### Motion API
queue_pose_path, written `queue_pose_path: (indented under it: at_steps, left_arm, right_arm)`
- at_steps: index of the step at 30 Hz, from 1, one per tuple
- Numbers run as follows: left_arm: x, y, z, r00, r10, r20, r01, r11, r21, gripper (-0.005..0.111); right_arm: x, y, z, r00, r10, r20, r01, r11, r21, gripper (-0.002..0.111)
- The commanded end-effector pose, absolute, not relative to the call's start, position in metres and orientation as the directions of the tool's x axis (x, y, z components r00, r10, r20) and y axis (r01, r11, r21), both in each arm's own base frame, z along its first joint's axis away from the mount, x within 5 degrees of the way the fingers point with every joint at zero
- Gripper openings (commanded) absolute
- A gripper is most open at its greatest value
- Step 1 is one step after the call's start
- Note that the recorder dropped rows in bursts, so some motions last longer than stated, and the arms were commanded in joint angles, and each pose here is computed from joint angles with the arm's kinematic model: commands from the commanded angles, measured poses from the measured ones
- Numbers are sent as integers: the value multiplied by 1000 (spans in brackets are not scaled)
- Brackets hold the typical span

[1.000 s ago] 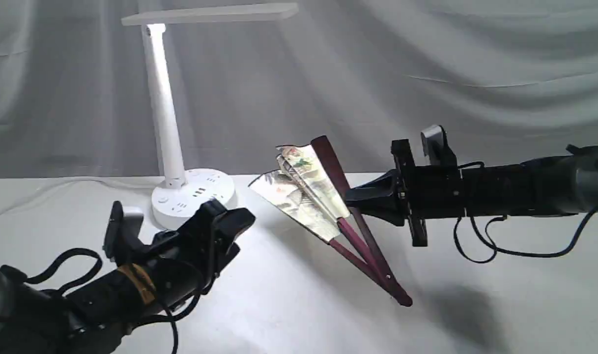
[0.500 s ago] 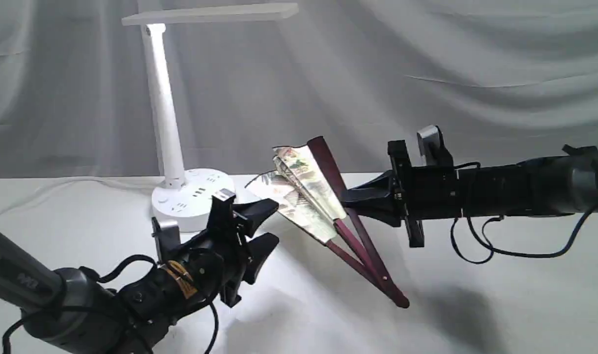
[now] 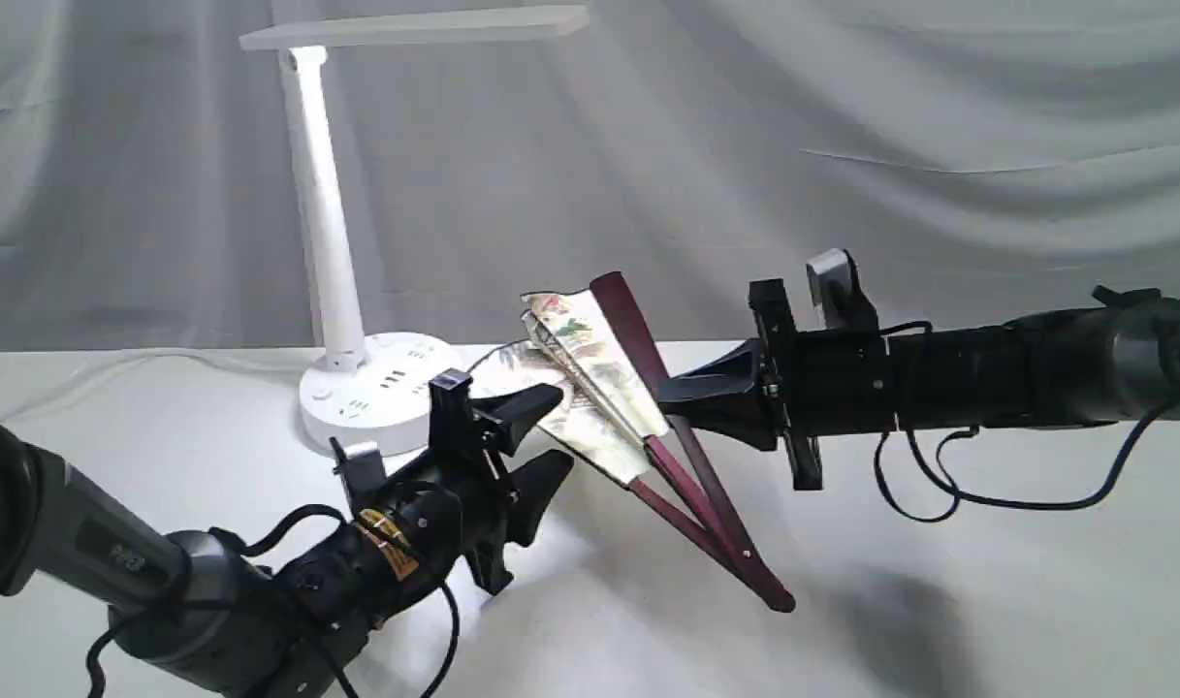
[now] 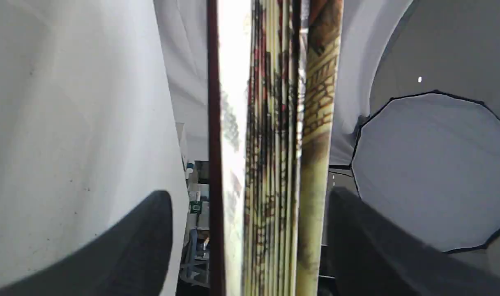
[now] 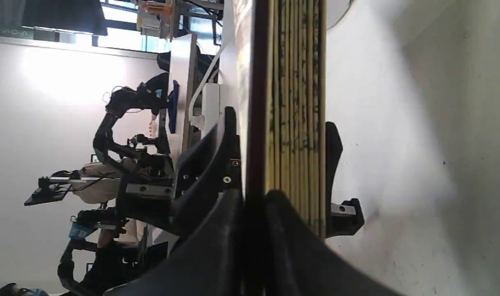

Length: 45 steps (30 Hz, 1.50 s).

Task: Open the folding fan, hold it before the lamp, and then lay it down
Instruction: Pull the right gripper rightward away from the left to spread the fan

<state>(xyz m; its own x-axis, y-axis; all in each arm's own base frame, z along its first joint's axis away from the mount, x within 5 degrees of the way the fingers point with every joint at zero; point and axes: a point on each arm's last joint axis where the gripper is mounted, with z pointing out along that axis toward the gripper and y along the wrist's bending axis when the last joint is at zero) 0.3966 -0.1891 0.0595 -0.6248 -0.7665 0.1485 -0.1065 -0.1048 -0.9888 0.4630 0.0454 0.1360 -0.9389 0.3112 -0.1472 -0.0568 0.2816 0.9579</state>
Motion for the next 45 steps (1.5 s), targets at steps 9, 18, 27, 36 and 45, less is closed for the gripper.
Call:
queue_pose_path:
  at_steps: [9, 18, 27, 36, 45]
  left_arm:
    - [408, -196, 53, -646, -737, 196, -107, -167, -980, 46]
    - [406, -198, 53, -669, -720, 185, -102, -158, -982, 14]
    - [405, -199, 55, -679, -712, 182, -96, -160, -982, 0]
    - [403, -203, 55, -715, -680, 160, -90, -137, -986, 0]
    - [400, -206, 54, -747, -650, 143, -89, -116, -989, 0]
  right_arm:
    - [463, 54, 146, -938, 299, -174, -97, 257, 962, 0]
    - [463, 54, 146, -939, 295, -179, -101, 261, 960, 0]
    - [463, 54, 146, -939, 293, -182, -104, 263, 959, 0]
    - [463, 54, 146, -939, 293, -182, -104, 263, 959, 22]
    - [463, 54, 143, -937, 292, -190, -112, 264, 958, 33]
